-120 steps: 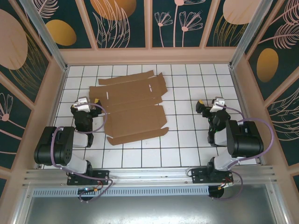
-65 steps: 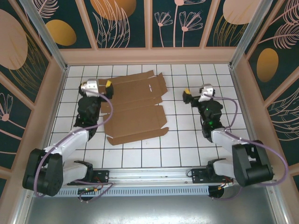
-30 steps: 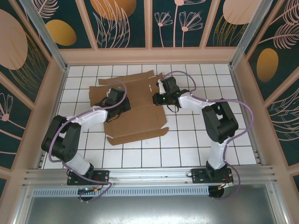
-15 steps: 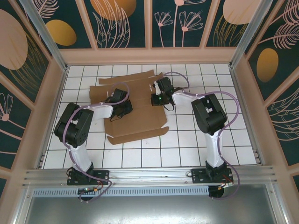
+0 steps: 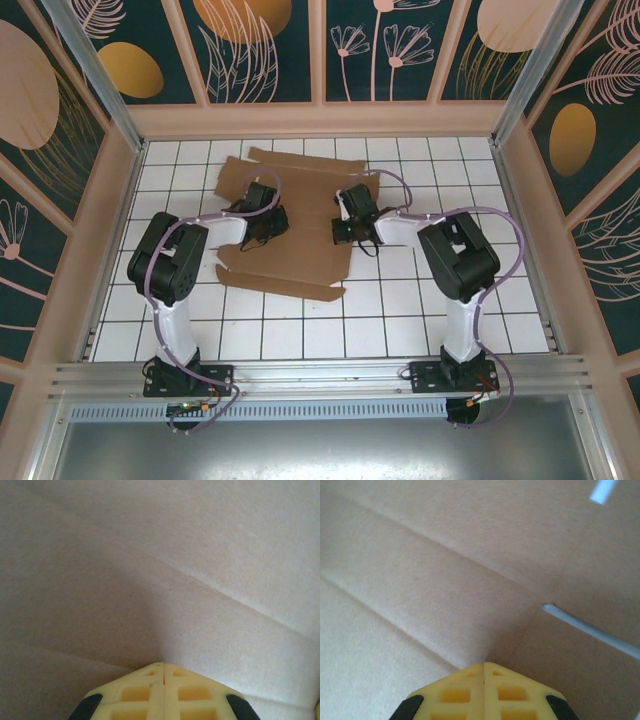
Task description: Fold the paper box
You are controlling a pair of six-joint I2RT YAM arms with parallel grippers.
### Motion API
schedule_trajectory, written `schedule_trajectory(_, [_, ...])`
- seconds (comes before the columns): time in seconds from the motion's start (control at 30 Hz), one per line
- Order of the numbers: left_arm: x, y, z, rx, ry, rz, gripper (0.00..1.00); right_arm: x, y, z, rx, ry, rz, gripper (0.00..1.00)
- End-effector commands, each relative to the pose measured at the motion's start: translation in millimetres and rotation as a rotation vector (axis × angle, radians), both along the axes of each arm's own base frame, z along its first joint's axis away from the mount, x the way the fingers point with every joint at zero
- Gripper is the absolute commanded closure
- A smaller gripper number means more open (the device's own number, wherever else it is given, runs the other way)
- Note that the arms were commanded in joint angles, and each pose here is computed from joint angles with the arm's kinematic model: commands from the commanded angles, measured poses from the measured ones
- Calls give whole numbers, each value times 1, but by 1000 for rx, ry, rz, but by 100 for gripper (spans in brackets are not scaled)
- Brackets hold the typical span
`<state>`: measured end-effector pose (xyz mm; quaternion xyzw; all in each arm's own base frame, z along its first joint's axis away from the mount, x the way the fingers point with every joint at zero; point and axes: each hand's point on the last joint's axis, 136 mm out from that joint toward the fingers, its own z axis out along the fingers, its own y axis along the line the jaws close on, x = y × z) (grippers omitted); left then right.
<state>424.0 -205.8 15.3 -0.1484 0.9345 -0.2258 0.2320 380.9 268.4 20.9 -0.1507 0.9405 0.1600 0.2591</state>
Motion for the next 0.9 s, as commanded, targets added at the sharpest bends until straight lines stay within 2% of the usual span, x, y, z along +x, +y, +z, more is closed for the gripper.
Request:
schedule_trajectory(0.0, [-21,12,-48,83,156,-22,100,-53,-30,-35,-118,142,-12,100])
schedule_trajectory(0.2, [-5,-3,-52,79,168,-91,100,-111,-14,-37,-67,212,48,100])
schedule_trajectory(0.3, [1,-25,-58,34,190,-157,100,-136,11,-31,4,253,113,100])
schedule_trajectory(0.4, [2,-50,-62,42,199,-248,100,-149,44,-20,87,270,186,100])
schedule_trajectory(0.53, [12,-71,-47,30,160,-300,100,-147,82,13,239,256,244,100])
schedule_trajectory(0.7, [34,-64,15,-42,25,-265,100,-127,77,78,361,107,223,100])
schedule_trajectory(0.73, [36,-61,26,-53,5,-262,100,-124,71,90,379,80,212,94])
schedule_trajectory(0.8, [37,-56,47,-90,-39,-267,100,-119,59,107,353,20,176,69])
schedule_trajectory(0.87, [31,-52,59,-91,-62,-265,100,-110,42,111,255,-32,128,68])
